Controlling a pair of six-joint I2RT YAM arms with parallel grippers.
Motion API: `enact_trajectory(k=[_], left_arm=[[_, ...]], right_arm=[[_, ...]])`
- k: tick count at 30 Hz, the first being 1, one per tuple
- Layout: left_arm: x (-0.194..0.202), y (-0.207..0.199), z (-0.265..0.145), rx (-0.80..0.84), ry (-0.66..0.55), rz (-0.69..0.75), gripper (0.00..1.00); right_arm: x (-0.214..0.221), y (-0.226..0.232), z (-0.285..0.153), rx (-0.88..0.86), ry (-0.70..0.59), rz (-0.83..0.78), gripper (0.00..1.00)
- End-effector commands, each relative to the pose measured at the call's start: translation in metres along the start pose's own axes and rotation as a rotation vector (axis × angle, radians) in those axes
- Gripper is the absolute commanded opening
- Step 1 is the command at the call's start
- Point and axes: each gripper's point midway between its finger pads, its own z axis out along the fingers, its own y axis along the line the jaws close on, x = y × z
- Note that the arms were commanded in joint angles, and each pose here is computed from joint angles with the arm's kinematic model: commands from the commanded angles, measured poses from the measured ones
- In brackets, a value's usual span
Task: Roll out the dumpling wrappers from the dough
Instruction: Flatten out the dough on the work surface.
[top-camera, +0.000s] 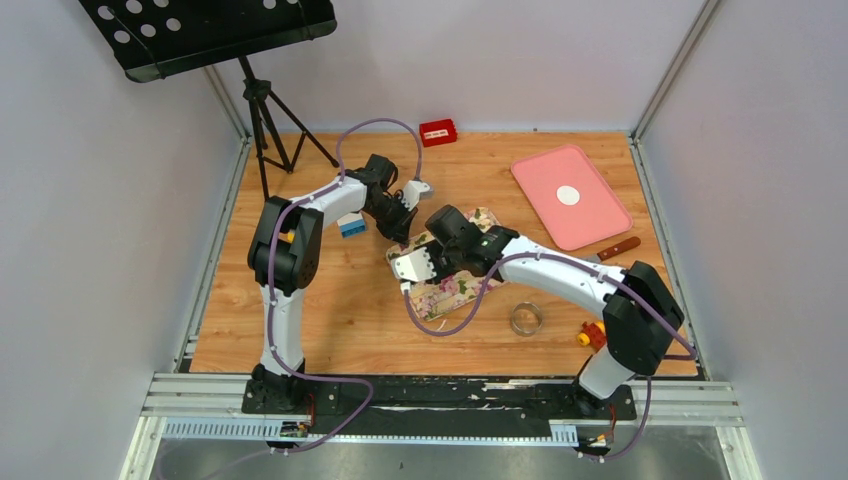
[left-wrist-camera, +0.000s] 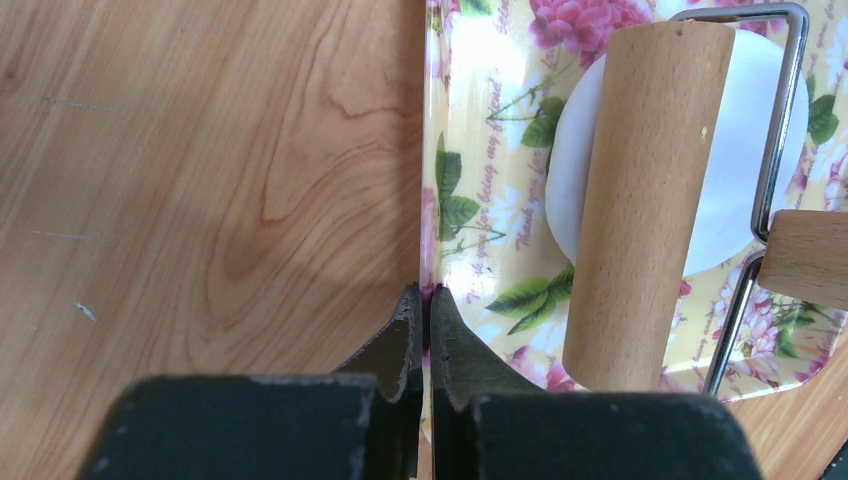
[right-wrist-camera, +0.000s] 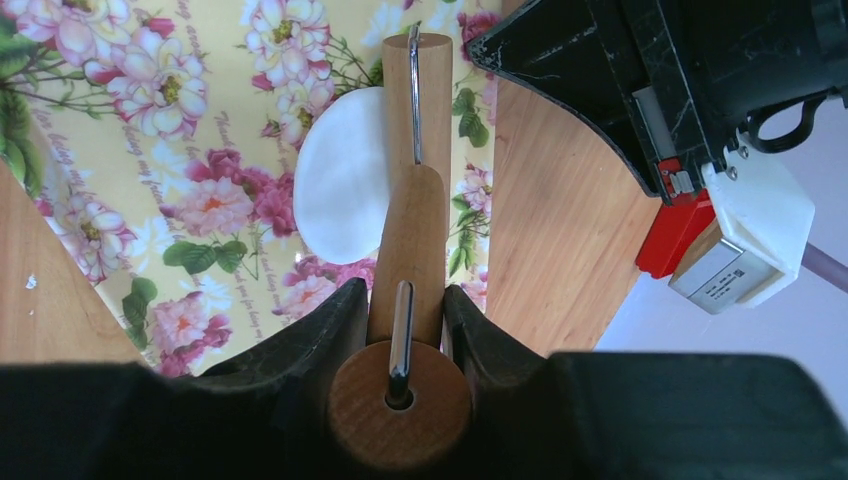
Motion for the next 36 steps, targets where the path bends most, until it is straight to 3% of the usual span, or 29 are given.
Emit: enact_trajectory(k=[1, 14, 24, 29, 36], left_arm=[[0.008, -0.005, 0.001, -0.01, 0.027, 0.018, 0.0], [0.008, -0.005, 0.001, -0.014, 0.029, 0.016, 0.0], [0.008, -0.005, 0.001, -0.014, 0.028, 0.017, 0.0], [0.008, -0.005, 0.0, -0.013, 0.027, 0.019, 0.0], [0.008, -0.005, 0.0, -0.014, 0.029, 0.018, 0.0]], right_arm=[[0.006, 0.045, 0.004, -0.126, 0.028, -0.047, 0.0], [0.016, 0.127, -0.01, -0.367, 0.094, -0.113, 0.0], [0.024, 0.146, -0.024, -0.415, 0.158, -0.156, 0.0], [0.024, 0.143, -0.032, -0.4, 0.164, -0.152, 0.0], [0.001, 0.092, -0.058, -0.244, 0.103, -0.138, 0.0]])
